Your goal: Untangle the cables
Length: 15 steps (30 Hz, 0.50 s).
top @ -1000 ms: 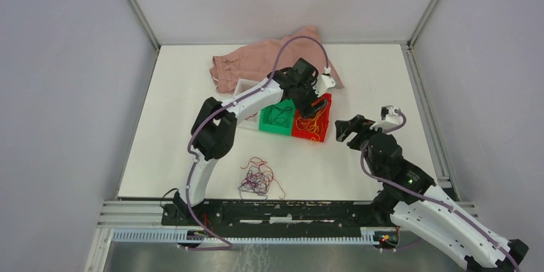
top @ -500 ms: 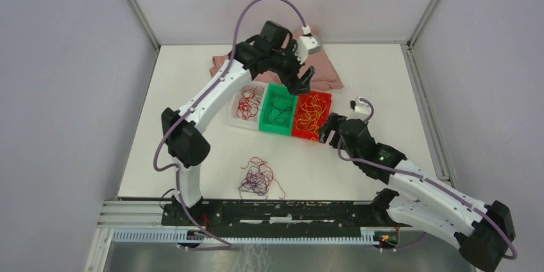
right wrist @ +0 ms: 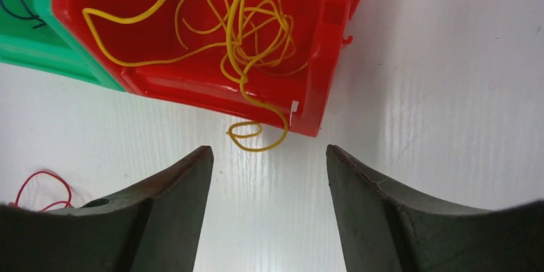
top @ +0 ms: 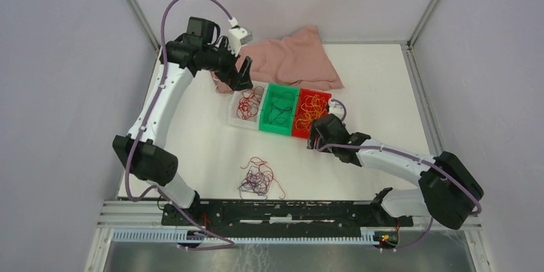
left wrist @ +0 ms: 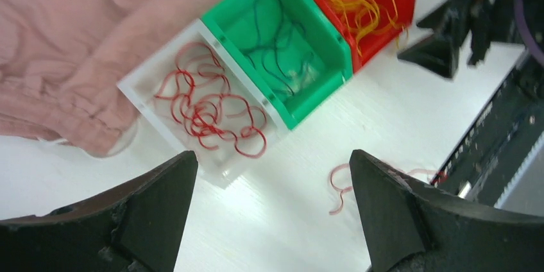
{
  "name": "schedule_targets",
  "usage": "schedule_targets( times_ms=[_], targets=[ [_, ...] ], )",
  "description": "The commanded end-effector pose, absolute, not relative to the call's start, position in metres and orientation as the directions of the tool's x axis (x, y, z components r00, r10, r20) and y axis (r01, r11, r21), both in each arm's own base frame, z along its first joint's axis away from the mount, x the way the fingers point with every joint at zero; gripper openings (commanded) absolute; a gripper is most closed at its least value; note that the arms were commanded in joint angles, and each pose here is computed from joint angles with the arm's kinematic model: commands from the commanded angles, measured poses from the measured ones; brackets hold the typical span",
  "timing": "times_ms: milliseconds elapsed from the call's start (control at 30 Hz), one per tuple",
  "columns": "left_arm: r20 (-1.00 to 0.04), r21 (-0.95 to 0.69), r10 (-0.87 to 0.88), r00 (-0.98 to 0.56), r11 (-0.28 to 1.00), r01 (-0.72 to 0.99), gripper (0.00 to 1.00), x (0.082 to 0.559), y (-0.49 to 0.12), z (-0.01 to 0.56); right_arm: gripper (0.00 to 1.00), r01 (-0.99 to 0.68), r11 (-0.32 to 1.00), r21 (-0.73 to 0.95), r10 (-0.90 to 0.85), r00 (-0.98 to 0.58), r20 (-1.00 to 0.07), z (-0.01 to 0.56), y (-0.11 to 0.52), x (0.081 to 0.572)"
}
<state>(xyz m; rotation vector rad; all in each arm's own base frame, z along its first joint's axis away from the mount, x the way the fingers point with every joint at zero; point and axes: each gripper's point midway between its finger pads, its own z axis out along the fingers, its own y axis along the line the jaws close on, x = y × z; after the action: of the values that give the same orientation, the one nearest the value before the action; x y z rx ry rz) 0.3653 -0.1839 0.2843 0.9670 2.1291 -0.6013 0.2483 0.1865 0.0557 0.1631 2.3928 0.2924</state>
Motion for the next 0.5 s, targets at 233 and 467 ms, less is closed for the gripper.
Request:
schedule_targets(
  times_ms=[233, 467],
  targets=[
    [-0.659, -0.116, 0.635, -0.403, 0.444, 0.889, 0.90, 0.284, -0.160, 0.216, 0.55, 0.034, 0.894, 0.447, 0.335, -0.712, -0.616, 0.070, 0.226, 0.289],
    [-0.670, -0.094, 0.643, -0.370, 0.421, 0.902, 0.89, 0.275, -0.158, 0.209, 0.42, 0.070, 0.873, 0.483, 0.384, -0.709, -0.591, 0.073, 0.226, 0.293]
  ],
)
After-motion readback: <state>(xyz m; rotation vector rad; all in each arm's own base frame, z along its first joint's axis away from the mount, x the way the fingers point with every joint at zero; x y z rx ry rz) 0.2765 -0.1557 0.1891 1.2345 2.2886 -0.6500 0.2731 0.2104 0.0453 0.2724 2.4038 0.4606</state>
